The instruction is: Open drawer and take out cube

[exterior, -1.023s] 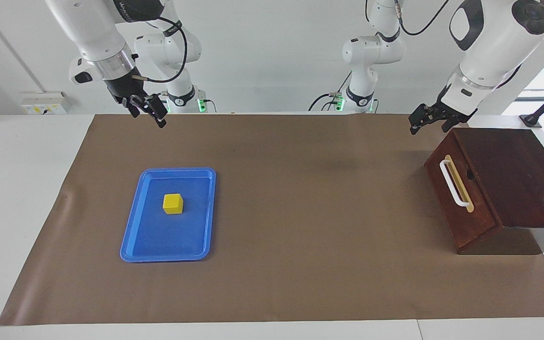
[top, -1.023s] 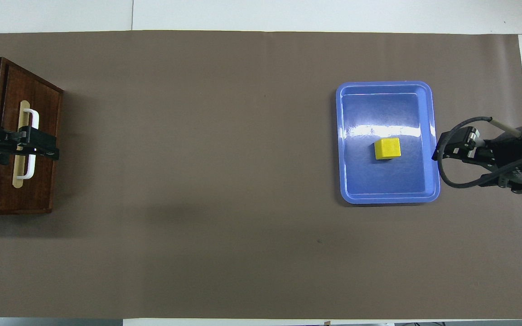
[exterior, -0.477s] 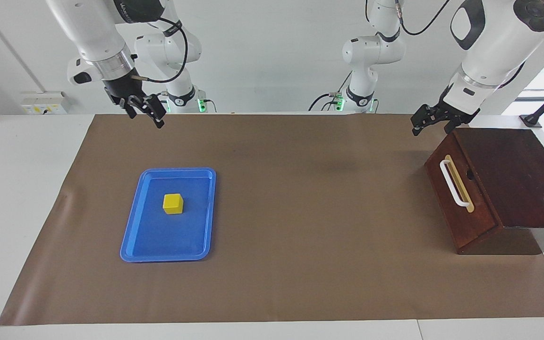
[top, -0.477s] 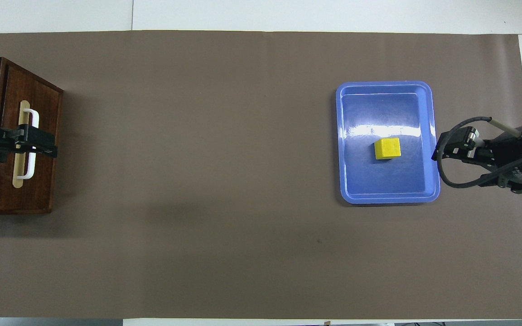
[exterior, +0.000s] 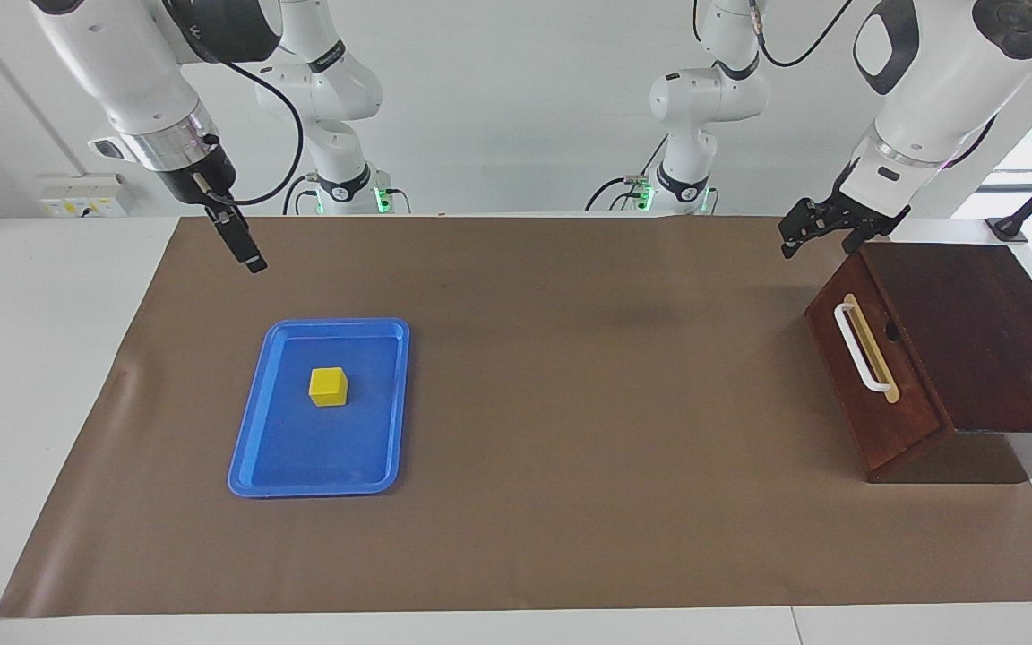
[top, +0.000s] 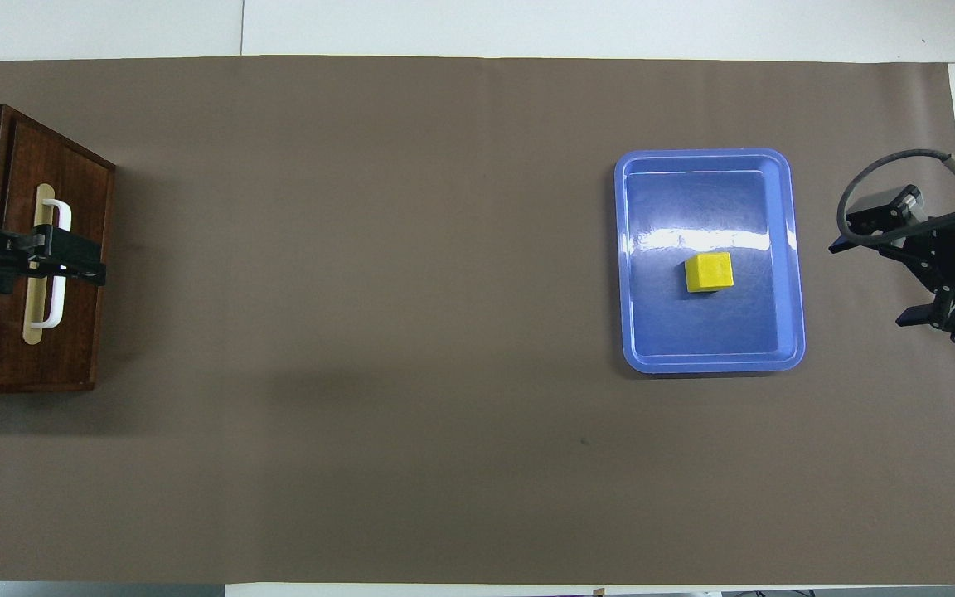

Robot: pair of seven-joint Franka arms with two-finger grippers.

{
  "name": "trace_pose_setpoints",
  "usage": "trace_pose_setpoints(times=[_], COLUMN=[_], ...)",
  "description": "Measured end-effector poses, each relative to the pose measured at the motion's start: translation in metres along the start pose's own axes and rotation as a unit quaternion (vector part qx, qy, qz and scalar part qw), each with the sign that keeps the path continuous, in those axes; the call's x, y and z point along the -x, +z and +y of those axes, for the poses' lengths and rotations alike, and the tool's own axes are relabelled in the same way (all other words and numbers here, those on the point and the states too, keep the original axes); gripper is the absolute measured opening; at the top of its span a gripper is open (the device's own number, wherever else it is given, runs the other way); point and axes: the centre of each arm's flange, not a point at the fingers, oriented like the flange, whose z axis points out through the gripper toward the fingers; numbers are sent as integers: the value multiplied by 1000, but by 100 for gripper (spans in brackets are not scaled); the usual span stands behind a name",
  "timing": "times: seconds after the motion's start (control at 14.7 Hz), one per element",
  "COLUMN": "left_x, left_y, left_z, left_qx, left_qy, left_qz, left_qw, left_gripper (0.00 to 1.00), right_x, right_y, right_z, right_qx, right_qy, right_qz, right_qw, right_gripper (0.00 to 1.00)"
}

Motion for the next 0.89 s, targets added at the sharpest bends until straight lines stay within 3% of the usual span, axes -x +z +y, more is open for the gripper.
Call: trace_pose_setpoints(times=[0.2,0.41,0.68,0.89], left_x=[0,0,0,0], left_y=[0,0,0,0], left_z=[0,0,0,0], left_qx=[0,0,0,0], left_qy=[0,0,0,0], left_qz=[0,0,1,1], left_qw=[1000,1000,1000,1000], left_gripper=[100,100,100,100], right_x=[1,2,1,3], right_y=[0,0,0,1], right_z=[0,-1,-1,-7], right_qx=[-6,-2,18,20], right_qy=[-1,-116,-281,-380], right_qz=[-10,-3,19,27], right_qw=[1000,993,959,924], right_gripper=[100,100,100,100])
